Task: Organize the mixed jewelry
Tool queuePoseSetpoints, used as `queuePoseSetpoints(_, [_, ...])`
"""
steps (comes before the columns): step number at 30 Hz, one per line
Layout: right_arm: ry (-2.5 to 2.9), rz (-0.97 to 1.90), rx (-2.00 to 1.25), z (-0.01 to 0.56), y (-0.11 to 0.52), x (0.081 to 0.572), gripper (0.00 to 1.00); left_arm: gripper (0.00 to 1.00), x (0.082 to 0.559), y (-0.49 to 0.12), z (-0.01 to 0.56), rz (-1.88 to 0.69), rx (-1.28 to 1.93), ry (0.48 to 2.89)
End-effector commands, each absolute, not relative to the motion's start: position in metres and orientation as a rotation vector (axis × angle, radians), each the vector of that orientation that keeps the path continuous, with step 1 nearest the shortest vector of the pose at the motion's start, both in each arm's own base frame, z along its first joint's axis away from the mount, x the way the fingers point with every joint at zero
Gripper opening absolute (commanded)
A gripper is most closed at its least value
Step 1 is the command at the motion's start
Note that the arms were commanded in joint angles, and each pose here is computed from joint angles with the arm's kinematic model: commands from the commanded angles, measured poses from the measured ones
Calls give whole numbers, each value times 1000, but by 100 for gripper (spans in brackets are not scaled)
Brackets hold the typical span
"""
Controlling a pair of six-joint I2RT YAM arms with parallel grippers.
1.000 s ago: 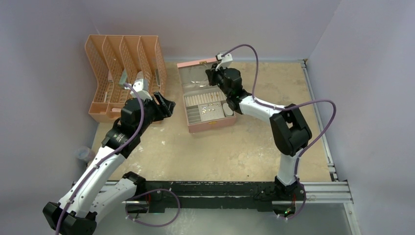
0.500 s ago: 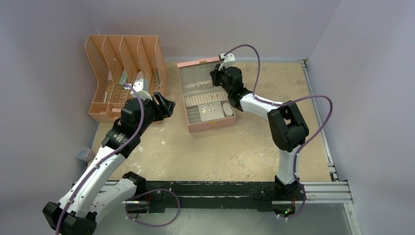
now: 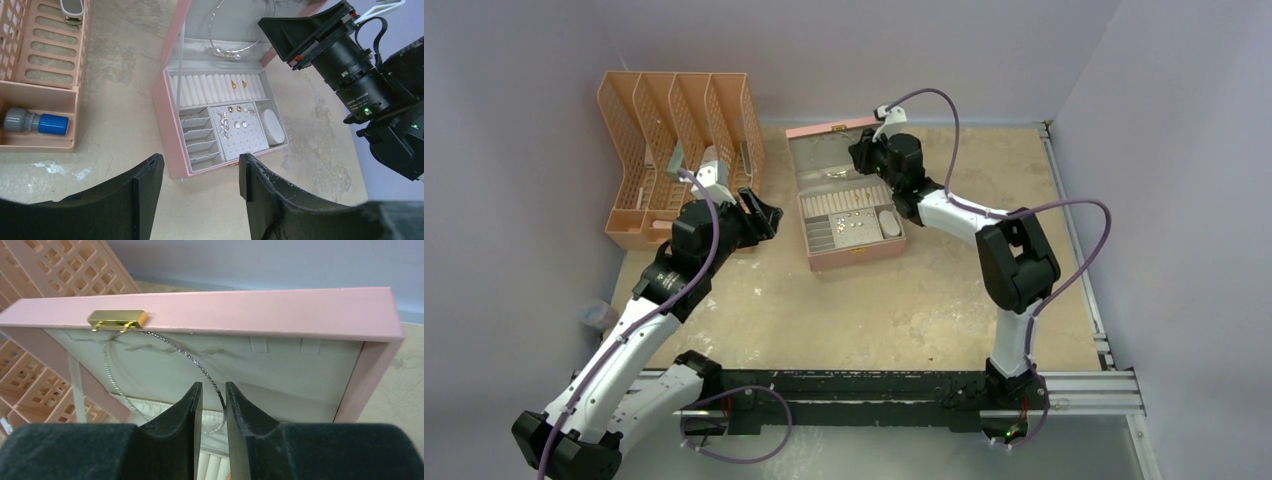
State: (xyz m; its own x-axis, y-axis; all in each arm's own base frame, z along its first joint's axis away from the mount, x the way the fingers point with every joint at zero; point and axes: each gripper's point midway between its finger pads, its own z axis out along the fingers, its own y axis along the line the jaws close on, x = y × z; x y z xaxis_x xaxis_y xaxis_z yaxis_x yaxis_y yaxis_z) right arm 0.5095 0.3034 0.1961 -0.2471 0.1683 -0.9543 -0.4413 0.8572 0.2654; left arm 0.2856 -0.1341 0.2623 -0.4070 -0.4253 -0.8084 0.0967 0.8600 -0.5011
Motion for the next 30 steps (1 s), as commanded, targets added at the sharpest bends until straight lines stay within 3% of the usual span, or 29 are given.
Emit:
queuePoseSetpoints(1, [1607, 640, -112, 265, 292, 501, 28, 57, 288, -135, 275, -603, -229, 1863])
queuePoseSetpoints(5, [1619, 616, -91, 260, 279, 489, 28, 59, 282, -142, 281, -658, -207, 1863])
queuePoseSetpoints(7, [1622, 719, 126, 263, 272, 485, 35, 60, 279, -147, 283, -693, -194, 1858])
queuePoseSetpoints(11, [1651, 743, 237, 254, 265, 480, 42, 61, 275, -149, 282, -721, -185, 1857])
queuePoseSetpoints(30, [1852, 736, 861, 187, 262, 512, 39, 62, 260, -154, 281, -777, -152, 1866])
